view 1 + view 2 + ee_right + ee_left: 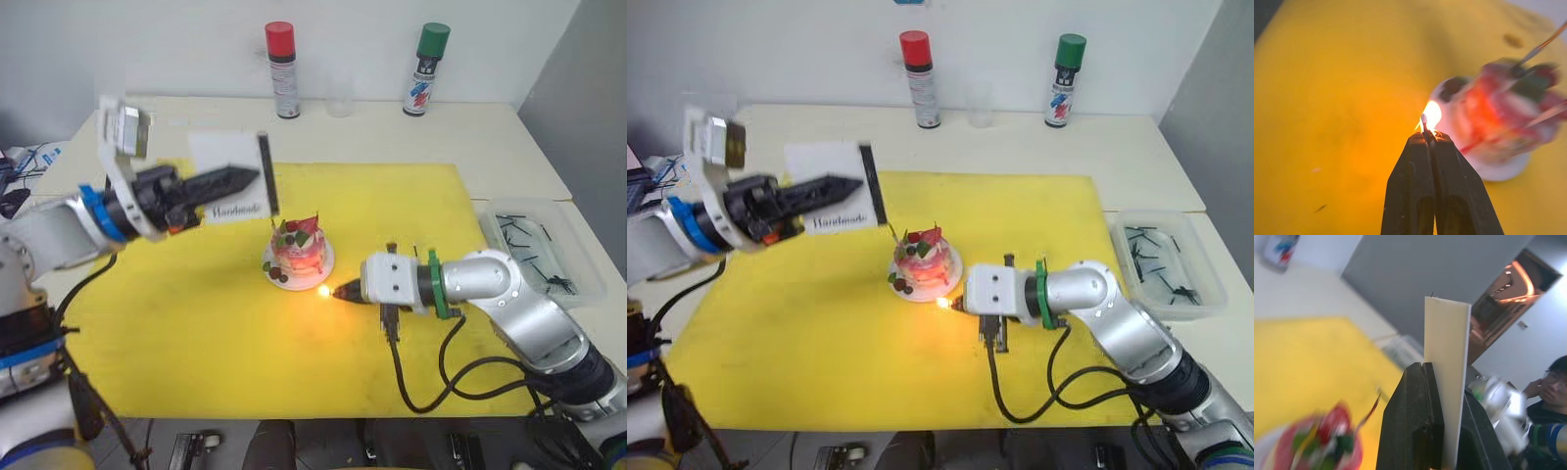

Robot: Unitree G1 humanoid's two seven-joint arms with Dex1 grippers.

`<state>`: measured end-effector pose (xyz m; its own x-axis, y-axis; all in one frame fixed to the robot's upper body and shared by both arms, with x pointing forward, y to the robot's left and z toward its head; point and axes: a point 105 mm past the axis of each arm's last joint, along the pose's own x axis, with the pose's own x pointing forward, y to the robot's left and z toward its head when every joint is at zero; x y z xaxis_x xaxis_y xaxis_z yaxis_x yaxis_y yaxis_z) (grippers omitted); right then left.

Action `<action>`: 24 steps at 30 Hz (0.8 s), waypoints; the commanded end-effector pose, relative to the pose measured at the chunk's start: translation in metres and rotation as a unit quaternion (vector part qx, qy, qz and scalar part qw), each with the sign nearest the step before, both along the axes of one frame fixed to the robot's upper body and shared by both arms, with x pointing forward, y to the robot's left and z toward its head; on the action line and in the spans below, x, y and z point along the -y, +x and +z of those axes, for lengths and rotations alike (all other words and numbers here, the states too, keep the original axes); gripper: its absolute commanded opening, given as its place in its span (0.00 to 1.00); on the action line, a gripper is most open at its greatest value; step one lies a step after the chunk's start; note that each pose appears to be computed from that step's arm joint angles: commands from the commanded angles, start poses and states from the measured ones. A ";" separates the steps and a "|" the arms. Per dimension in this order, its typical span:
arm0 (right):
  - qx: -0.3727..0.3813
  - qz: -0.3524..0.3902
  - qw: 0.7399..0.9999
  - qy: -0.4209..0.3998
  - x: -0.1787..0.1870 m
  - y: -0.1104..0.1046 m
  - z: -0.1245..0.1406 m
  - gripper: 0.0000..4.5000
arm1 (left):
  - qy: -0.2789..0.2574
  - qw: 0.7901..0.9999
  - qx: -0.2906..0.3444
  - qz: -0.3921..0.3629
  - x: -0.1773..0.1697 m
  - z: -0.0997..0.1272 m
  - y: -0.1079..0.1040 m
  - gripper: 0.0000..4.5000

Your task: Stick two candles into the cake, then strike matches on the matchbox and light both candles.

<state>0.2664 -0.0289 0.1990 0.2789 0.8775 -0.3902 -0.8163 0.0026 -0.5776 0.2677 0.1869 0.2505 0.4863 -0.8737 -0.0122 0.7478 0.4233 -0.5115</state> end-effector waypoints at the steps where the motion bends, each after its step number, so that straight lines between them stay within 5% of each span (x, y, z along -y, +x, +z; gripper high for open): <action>1: 0.043 -0.008 0.998 0.038 -0.002 0.010 0.042 0.01 | 0.018 0.999 -0.031 -0.024 -0.006 -0.016 -0.027 0.00; 5: 0.079 -0.014 0.996 0.048 -0.015 0.032 0.068 0.01 | 0.051 0.994 -0.098 -0.019 -0.007 -0.065 -0.040 0.00; 10: 0.119 -0.012 0.993 0.016 -0.030 0.058 0.070 0.01 | 0.063 0.991 -0.110 -0.032 0.005 -0.092 -0.042 0.00; 24: 0.159 0.038 0.987 0.003 -0.063 0.074 0.061 0.01 | 0.062 0.992 -0.099 -0.040 0.012 -0.101 -0.038 0.00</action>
